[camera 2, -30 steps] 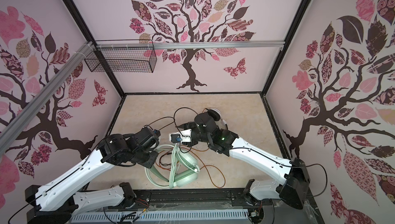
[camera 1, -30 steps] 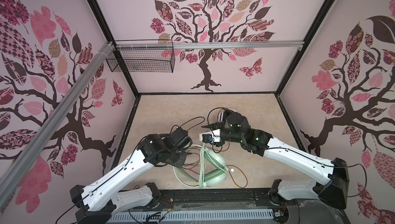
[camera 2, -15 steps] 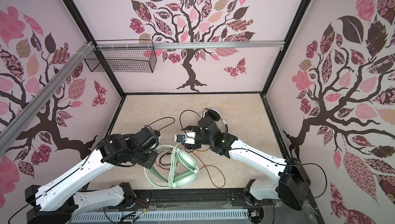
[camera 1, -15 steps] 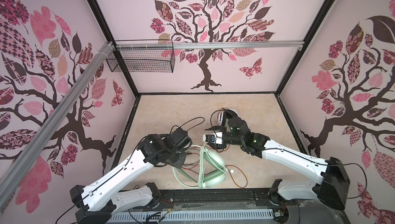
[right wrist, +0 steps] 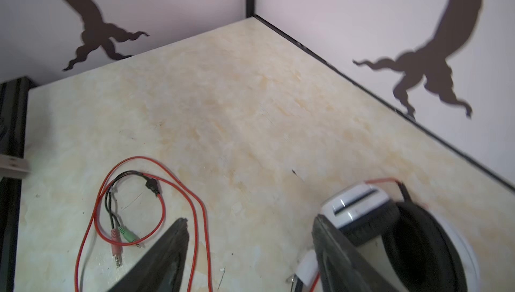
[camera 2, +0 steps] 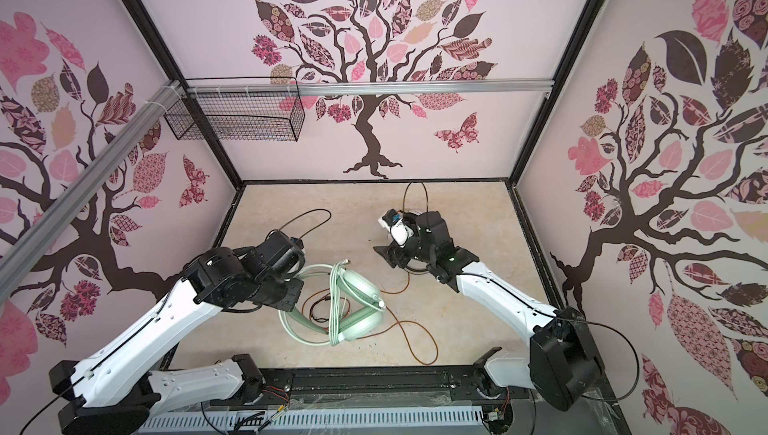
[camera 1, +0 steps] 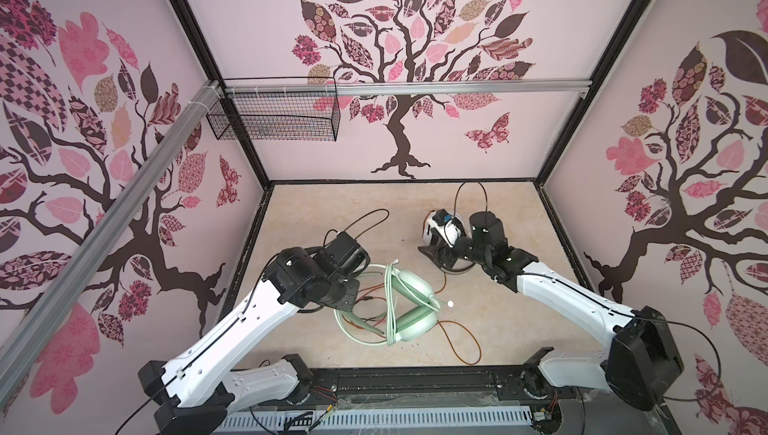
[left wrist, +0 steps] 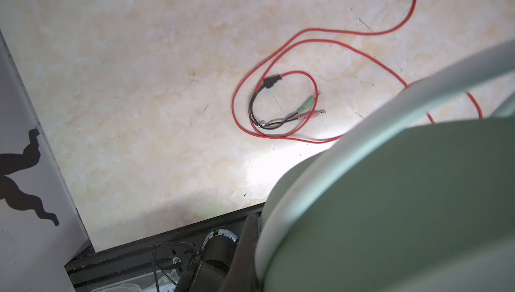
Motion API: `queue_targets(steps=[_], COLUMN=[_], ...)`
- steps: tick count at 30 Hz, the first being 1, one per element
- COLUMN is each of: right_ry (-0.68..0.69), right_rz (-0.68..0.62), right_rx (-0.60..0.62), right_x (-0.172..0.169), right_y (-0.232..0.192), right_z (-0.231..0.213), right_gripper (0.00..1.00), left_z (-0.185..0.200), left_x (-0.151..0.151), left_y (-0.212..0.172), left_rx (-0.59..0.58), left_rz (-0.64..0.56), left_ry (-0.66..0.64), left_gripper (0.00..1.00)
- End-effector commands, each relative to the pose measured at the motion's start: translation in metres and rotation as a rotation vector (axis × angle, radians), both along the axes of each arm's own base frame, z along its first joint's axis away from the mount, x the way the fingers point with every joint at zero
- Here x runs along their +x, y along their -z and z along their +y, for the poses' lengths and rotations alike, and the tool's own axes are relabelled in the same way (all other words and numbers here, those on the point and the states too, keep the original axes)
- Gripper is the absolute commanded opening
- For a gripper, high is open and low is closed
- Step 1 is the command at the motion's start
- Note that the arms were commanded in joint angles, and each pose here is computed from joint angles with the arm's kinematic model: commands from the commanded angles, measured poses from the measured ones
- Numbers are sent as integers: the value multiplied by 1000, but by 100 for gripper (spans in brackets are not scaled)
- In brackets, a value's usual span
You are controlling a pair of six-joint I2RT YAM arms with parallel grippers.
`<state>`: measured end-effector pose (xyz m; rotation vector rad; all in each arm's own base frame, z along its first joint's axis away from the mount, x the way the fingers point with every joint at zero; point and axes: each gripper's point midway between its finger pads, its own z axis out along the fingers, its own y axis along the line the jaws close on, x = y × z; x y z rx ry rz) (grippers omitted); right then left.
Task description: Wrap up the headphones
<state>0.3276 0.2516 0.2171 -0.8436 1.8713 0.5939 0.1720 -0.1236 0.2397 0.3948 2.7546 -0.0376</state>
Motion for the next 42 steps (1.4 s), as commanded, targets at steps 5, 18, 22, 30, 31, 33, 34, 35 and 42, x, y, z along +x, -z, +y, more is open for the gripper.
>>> queue_targets(steps=[5,18,22,30,31,33,34,35,42], right_ry=[346,330,264,218,201,210,218,224,207], right_rz=[330,277,240,313,302,271,263,261,305], right_rx=[93,297,325,323,337,346,343,338,314], right_x=[-11,-91,-98,-120,-122,-120,-118,-117,-115], right_y=[45,91,73,81,78,74,73,73,79], right_z=[-42,-78,-72,-72,-70,-72,-73,-74,-68], right_gripper=[74,72,72,73,74,74,74,74,74], left_z=[-7,-4,2,19,21,24,25,29,54], left_x=[46,121,141,172,175,179,181,185,199], left_y=[-24,18,30,54,54,50,47,43,65], left_rx=[-48,-172,-175,-155,-151,-186,-198,-202,-227], left_rz=[-105,-105,-94,-95,-113,-108,-118,-141,-49], left_ry=[-119,-345,-395,-442,-444,-463,-467,-478,-573], left_gripper=[0,0,0,0,0,0,0,0,0])
